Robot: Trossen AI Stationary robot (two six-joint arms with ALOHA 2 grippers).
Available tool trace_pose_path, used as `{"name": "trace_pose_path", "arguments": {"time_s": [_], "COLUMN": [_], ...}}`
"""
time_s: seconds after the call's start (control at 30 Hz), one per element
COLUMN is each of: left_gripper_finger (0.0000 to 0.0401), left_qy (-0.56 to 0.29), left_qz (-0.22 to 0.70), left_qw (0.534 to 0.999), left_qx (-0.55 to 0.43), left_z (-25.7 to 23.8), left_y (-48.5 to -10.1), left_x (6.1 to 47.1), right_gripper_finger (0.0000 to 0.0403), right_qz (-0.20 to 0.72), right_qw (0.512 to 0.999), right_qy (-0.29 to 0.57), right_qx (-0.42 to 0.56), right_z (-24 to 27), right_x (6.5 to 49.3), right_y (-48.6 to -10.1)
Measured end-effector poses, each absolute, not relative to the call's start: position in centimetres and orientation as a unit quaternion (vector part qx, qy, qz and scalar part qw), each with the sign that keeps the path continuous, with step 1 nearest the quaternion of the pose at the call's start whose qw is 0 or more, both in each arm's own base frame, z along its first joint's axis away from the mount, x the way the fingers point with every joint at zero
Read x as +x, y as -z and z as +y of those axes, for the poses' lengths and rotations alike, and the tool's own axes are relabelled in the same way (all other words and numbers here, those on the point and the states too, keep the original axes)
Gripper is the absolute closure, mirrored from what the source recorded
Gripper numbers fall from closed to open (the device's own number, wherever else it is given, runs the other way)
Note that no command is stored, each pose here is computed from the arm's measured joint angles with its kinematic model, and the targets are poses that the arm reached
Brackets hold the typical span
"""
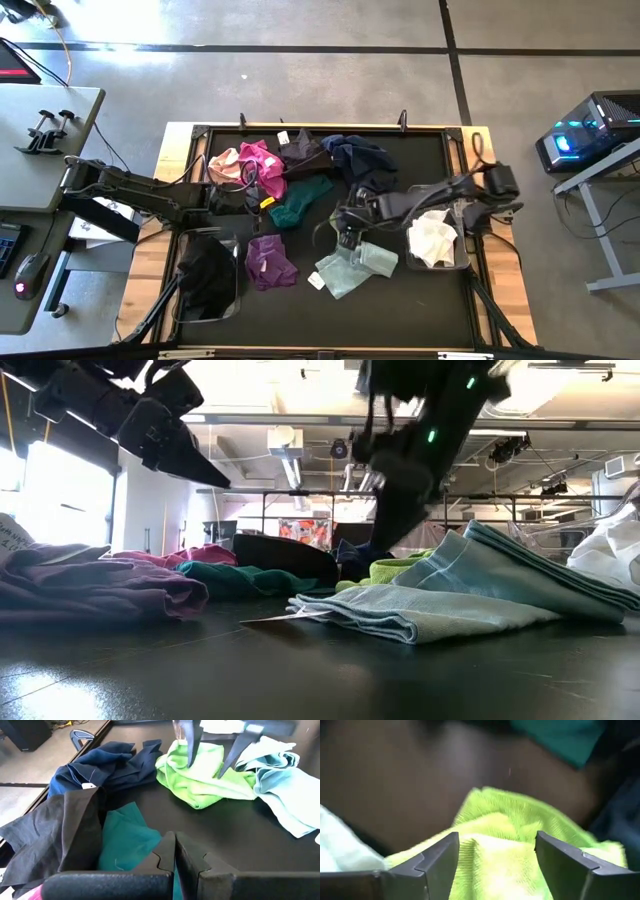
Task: Sort towels by color in basket
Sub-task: Put the light green towel into the right transparent bin
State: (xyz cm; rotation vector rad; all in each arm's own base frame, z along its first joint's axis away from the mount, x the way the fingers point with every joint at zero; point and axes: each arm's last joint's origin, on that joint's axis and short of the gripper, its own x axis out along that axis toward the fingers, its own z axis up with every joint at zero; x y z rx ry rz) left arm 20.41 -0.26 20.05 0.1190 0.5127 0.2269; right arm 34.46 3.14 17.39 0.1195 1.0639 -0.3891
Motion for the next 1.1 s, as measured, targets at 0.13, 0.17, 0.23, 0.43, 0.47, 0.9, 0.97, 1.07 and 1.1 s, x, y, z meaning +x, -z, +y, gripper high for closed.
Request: {"name": "trace_pose_path", "arguments": {"time_s": [0.13,0.17,0.23,0.43,0.47,0.9,0.97,1.07,1.1], "left_gripper_finger": [0.0401,0.0401,0.0401,0.0401,0.0401,0.0401,0.0401,0.0401,0.0401], "left_qy": [-0.112,-0.112,-0.112,-0.112,-0.112,-0.114,-0.114,-0.114,-0.114], "left_qz": [0.258,0.258,0.258,0.258,0.258,0.259,0.260,0.260,0.260], "left_qw": [0.958,0.958,0.958,0.958,0.958,0.958,0.957,0.957,0.957], "left_qx": [0.059,0.059,0.059,0.059,0.059,0.051,0.051,0.051,0.051], "left_z": [-0.3,-0.3,-0.3,-0.3,-0.3,-0.3,-0.3,-0.3,-0.3], "left_y": [-20.0,-20.0,-20.0,-20.0,-20.0,-19.9,-19.9,-19.9,-19.9], "left_x": [20.4,20.4,20.4,20.4,20.4,20.3,20.3,20.3,20.3], "right_gripper_finger": [0.0140,0.0140,0.0146,0.0278,0.0313,0.0388,0.0392,0.0386,0.0386], "right_qz": [0.546,0.554,0.569,0.572,0.568,0.373,0.367,0.396,0.410], "right_qw": [0.810,0.804,0.796,0.801,0.804,0.896,0.894,0.856,0.838], "right_qy": [0.201,0.203,0.200,0.179,0.178,0.239,0.252,0.316,0.344], "right_qx": [0.070,0.068,0.056,-0.001,0.000,0.013,0.050,0.100,0.109], "right_z": [2.3,2.3,2.4,4.0,4.2,9.7,9.6,8.7,8.3], "right_x": [34.9,35.0,35.2,35.3,35.2,24.9,22.0,17.8,16.5], "right_y": [-14.4,-13.7,-12.6,-11.8,-12.1,-28.0,-29.7,-30.3,-30.4]}}
